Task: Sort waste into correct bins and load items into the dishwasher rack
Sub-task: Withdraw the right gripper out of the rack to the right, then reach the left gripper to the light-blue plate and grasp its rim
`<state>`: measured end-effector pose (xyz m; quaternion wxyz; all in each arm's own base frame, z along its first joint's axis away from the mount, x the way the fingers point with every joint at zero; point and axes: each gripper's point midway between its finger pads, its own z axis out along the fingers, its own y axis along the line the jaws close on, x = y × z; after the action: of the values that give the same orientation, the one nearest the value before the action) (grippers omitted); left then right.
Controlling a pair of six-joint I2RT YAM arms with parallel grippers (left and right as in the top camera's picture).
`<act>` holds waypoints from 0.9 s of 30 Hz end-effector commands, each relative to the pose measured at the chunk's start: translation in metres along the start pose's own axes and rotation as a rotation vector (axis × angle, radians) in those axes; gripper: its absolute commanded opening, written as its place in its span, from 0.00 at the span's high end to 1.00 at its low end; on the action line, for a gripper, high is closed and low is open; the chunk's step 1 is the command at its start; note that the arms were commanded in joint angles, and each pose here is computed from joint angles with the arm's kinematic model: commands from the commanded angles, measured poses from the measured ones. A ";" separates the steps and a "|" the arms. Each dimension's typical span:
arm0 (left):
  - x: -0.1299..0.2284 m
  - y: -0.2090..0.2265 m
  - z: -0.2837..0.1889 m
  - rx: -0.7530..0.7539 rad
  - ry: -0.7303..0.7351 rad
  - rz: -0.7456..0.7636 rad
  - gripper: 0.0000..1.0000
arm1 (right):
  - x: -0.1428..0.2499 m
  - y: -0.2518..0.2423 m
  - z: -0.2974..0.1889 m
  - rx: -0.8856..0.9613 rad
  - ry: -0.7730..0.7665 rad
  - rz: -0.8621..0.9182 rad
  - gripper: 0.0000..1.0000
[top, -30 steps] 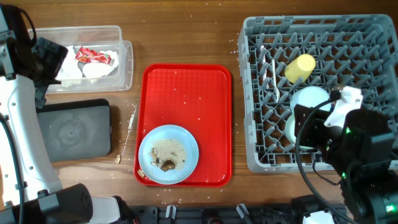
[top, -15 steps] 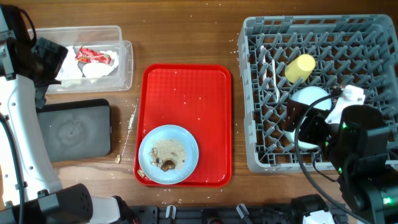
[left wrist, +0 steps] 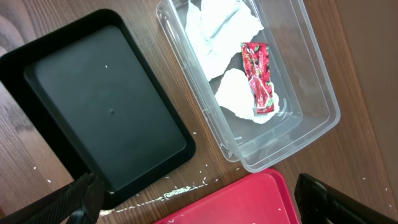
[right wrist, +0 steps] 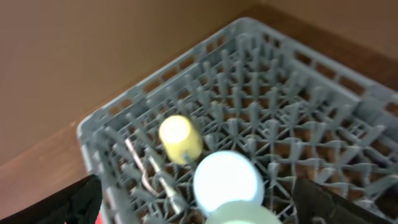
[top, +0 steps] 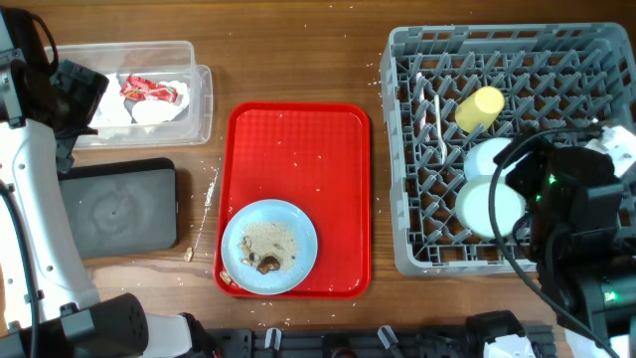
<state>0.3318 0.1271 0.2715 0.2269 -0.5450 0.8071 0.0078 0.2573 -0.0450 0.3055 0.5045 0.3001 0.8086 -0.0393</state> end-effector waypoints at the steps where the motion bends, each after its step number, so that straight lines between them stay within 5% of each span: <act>1: -0.001 0.000 0.002 -0.006 0.001 -0.010 0.00 | -0.018 -0.017 0.003 0.055 -0.057 -0.010 0.00; 6: -0.003 -0.007 0.002 0.028 -0.003 -0.014 0.00 | -0.023 -0.037 0.026 0.064 -0.003 0.057 0.00; 10: 0.084 -0.004 -0.015 0.065 0.402 0.043 0.00 | -0.021 -0.077 0.053 0.208 0.045 0.151 0.00; 12: 0.124 -0.012 -0.028 0.070 0.475 0.250 0.00 | -0.009 -0.079 0.072 0.235 0.108 0.138 0.00; 19: 0.197 -0.035 -0.048 0.025 0.368 0.531 0.00 | 0.039 -0.087 0.140 0.316 0.320 0.092 0.00; 22: 0.206 -0.038 -0.054 -0.003 0.245 0.613 0.00 | 0.032 -0.083 0.151 0.269 0.320 -0.126 0.00; 27: 0.225 -0.041 -0.062 0.014 0.235 0.660 0.00 | -0.005 -0.050 0.132 0.101 0.212 -0.093 0.00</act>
<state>0.2756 -0.1044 0.2515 0.1061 -0.2353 0.9661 -0.0043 0.3307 -0.1462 0.1908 0.3422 0.3212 0.8775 -0.0992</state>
